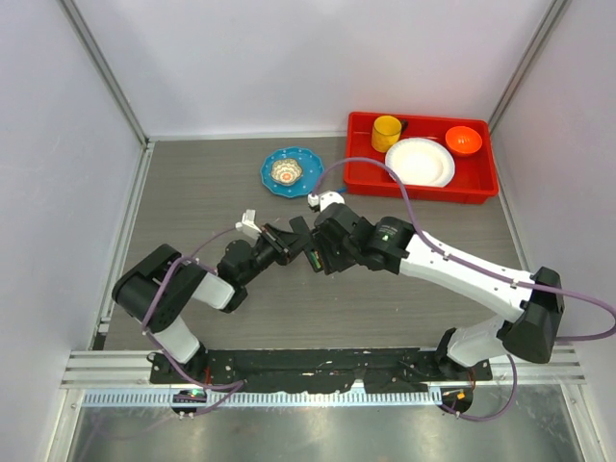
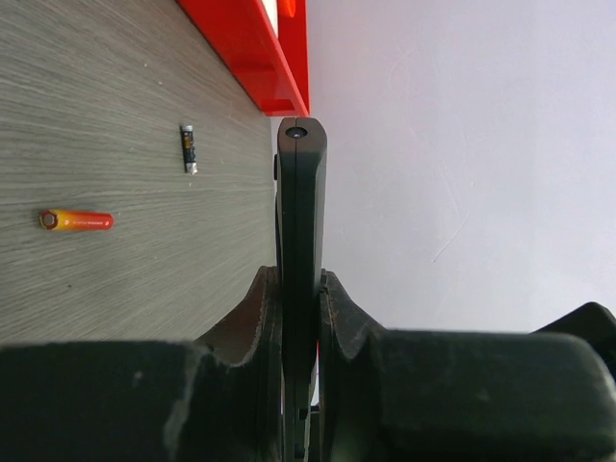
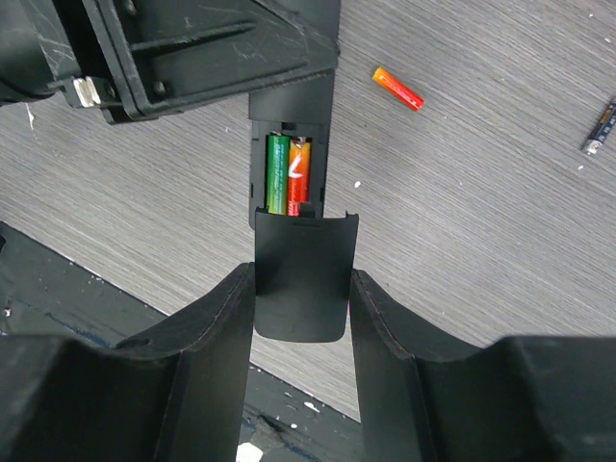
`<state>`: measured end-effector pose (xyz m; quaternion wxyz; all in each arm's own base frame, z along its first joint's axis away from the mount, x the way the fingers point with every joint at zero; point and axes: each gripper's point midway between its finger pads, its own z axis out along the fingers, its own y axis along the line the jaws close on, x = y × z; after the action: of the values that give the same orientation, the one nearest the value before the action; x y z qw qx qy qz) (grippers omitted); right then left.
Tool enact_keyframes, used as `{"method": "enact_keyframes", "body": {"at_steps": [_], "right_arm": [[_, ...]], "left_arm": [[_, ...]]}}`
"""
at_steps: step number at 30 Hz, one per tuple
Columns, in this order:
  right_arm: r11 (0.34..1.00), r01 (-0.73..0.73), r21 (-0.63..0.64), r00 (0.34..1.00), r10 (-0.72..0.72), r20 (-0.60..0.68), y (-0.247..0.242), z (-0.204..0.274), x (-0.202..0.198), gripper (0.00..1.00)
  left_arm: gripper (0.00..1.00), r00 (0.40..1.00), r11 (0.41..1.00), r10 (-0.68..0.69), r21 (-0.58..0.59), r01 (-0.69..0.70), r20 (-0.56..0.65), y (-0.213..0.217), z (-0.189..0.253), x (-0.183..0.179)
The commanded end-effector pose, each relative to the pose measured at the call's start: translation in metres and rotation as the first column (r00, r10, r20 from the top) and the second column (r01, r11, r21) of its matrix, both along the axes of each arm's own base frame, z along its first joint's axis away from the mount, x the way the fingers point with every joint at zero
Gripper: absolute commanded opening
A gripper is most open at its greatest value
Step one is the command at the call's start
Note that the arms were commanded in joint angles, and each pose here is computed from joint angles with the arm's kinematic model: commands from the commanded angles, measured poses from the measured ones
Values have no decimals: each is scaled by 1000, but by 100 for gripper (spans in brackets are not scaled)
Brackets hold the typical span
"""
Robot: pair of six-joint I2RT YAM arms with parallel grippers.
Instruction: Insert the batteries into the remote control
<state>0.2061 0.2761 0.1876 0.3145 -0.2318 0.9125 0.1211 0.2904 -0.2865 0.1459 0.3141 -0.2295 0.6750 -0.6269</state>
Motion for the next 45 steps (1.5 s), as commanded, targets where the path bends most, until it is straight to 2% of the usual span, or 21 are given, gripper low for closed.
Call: {"method": "enact_keyframes", "body": {"at_steps": [1,18,29,45], "right_arm": [[999,-1,33,1000,1,8,18,-1,4,27],[1000,-17,-16,1000,17,-14,23,-23,7,26],[1000,-1,23,1000,1,-11,21,-17,4,26],[1000,2,12,1000,-2,-2,16,-21,5,26]], "left_arm": [[0,978,991,18,-131,10,209,-3,58,0],[0,968,990,-16,-131,51,251,-11,68,-15],[0,946,992,25,-126,17,325,-5,85,-20],[0,946,991,15,-130,29,325,-7,86,-20]]}}
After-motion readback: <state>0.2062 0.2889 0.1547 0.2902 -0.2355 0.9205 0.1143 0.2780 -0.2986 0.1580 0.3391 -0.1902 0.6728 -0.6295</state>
